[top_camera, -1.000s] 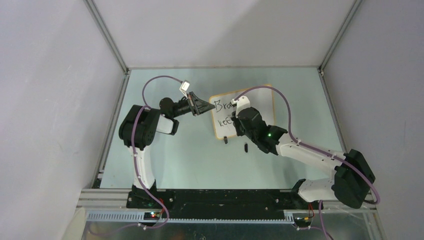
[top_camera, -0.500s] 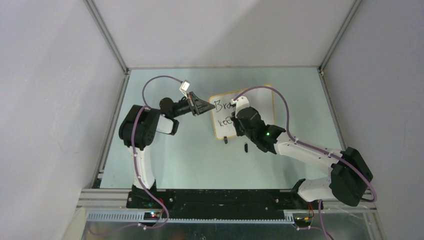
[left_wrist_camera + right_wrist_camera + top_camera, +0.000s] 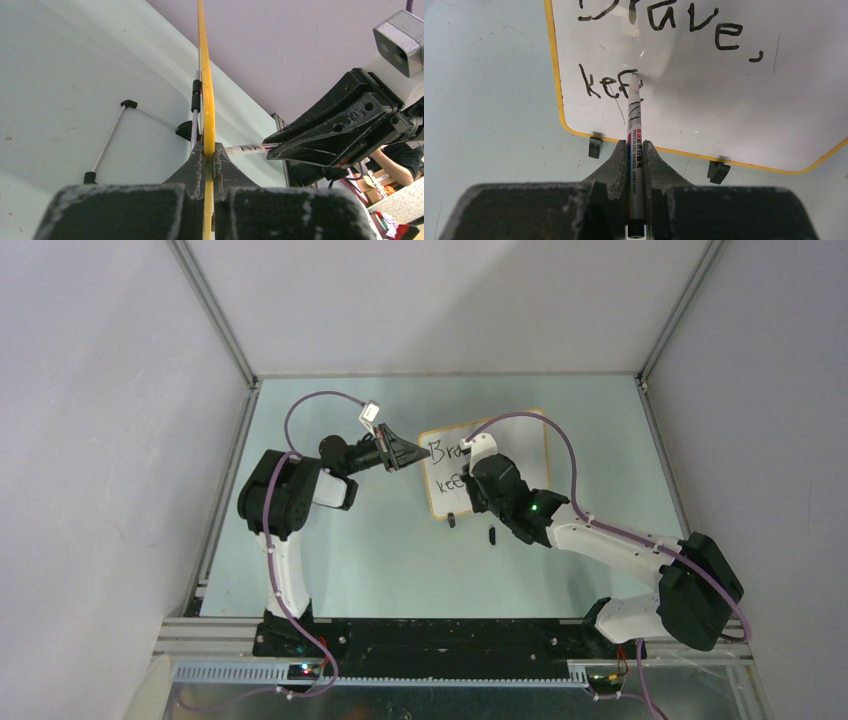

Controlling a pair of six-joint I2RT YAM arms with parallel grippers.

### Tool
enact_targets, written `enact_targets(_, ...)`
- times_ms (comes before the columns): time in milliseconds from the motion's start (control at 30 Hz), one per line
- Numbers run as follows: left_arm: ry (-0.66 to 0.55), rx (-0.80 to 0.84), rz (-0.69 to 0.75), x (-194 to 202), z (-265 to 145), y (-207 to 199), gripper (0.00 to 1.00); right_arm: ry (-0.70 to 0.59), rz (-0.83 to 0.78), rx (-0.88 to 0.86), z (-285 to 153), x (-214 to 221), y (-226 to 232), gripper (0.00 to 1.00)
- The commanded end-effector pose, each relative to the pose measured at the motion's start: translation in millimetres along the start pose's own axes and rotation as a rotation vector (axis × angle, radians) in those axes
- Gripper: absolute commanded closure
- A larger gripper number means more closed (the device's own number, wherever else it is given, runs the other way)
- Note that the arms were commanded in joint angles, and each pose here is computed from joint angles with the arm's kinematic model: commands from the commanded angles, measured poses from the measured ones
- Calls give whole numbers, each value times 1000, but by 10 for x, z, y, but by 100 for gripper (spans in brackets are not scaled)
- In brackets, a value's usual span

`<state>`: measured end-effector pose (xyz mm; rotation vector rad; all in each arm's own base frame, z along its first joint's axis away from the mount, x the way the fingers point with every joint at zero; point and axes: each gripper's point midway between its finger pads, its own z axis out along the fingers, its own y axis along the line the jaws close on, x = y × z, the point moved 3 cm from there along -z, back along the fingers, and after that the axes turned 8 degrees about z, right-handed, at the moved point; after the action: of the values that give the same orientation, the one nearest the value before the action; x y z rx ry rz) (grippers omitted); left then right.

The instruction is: Write a sentence on the whiteboard

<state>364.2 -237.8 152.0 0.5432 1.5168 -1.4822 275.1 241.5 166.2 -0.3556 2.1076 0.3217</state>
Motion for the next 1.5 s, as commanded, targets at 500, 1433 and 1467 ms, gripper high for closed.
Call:
enact_targets(500,6,75,67,-66,64,-154,100,-14,12,27,-17,-100,-32,100)
enact_targets(1433,5,72,70,-56,51,-166,100,-88,40,31,-193,-100,-152,100)
enact_targets(1467,5,72,70,-52,53,-166,100,-87,41,31,-186,-100,-155,100)
